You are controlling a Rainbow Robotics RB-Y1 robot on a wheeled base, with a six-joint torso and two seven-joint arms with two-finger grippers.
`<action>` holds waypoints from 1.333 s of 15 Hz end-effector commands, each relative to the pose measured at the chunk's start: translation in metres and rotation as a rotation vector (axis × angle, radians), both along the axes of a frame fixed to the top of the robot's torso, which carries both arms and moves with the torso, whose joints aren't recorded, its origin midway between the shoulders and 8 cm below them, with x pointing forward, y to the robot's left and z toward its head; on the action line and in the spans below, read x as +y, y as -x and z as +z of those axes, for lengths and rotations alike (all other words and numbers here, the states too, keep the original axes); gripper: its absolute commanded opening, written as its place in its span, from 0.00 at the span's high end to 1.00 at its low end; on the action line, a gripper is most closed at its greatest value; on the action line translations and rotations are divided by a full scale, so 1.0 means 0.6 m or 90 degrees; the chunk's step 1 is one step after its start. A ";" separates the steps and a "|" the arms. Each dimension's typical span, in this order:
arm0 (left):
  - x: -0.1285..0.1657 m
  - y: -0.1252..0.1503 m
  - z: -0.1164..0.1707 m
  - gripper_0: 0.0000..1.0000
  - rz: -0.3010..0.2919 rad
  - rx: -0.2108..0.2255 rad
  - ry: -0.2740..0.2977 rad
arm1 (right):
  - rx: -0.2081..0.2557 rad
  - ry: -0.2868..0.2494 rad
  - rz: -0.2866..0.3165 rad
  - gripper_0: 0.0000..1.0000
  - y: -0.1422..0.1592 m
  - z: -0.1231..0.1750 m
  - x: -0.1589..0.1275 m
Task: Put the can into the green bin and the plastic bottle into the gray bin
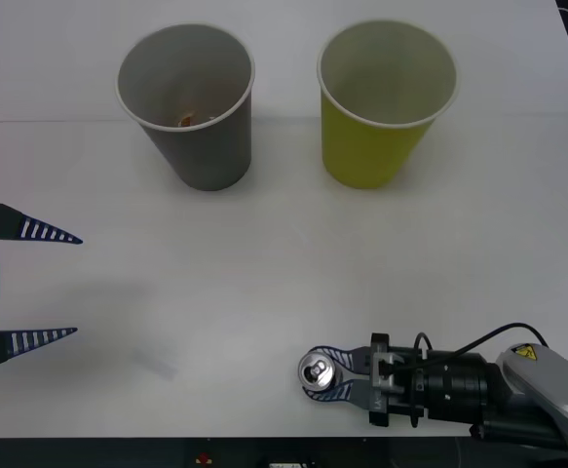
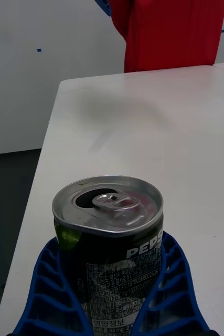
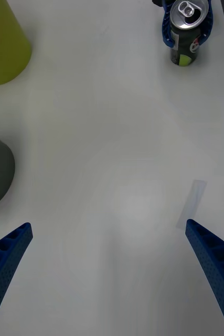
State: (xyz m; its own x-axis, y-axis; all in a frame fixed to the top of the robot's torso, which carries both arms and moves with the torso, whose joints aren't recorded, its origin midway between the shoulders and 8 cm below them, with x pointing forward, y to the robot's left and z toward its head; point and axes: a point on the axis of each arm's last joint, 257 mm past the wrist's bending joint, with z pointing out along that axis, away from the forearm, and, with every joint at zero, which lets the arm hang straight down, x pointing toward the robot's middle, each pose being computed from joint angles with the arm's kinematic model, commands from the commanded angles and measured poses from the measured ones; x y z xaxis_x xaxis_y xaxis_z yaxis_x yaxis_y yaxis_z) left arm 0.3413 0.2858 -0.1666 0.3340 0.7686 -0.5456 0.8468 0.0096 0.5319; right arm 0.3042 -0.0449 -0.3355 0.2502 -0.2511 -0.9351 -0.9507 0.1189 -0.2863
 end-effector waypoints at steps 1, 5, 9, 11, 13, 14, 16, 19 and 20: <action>0.000 0.000 0.000 0.00 0.000 0.000 0.000 | 0.010 -0.016 -0.005 1.00 -0.004 0.011 -0.001; 0.000 0.000 0.000 0.00 0.000 0.000 0.000 | 0.042 -0.018 -0.014 1.00 -0.014 0.034 -0.025; 0.000 0.000 0.000 0.00 0.000 0.000 0.000 | 0.063 0.030 -0.026 1.00 -0.025 0.087 -0.063; 0.000 0.000 0.000 0.00 0.000 0.000 0.000 | 0.079 0.052 -0.040 1.00 -0.026 0.113 -0.078; 0.000 0.000 0.000 0.00 0.000 0.000 0.000 | 0.098 0.076 -0.064 1.00 -0.030 0.141 -0.091; 0.000 0.000 0.000 0.00 0.000 0.000 0.000 | 0.107 0.086 -0.076 1.00 -0.033 0.154 -0.094; 0.000 0.000 0.000 0.00 0.000 0.000 0.000 | 0.128 0.098 -0.101 1.00 -0.038 0.178 -0.099; 0.000 0.000 0.000 0.00 0.000 0.000 0.000 | 0.162 0.107 -0.140 1.00 -0.046 0.214 -0.101; 0.000 0.000 0.000 0.00 0.000 0.000 0.000 | 0.173 0.106 -0.155 1.00 -0.051 0.225 -0.103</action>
State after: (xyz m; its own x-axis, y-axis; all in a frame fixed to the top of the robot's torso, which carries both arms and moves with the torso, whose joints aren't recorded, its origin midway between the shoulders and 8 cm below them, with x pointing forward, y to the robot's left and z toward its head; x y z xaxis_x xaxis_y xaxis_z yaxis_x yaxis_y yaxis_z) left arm 0.3413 0.2858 -0.1666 0.3340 0.7686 -0.5456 0.8468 0.0096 0.5319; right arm 0.3327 -0.1059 -0.2056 -0.0692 -0.4272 -0.9015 -0.9491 0.3065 -0.0724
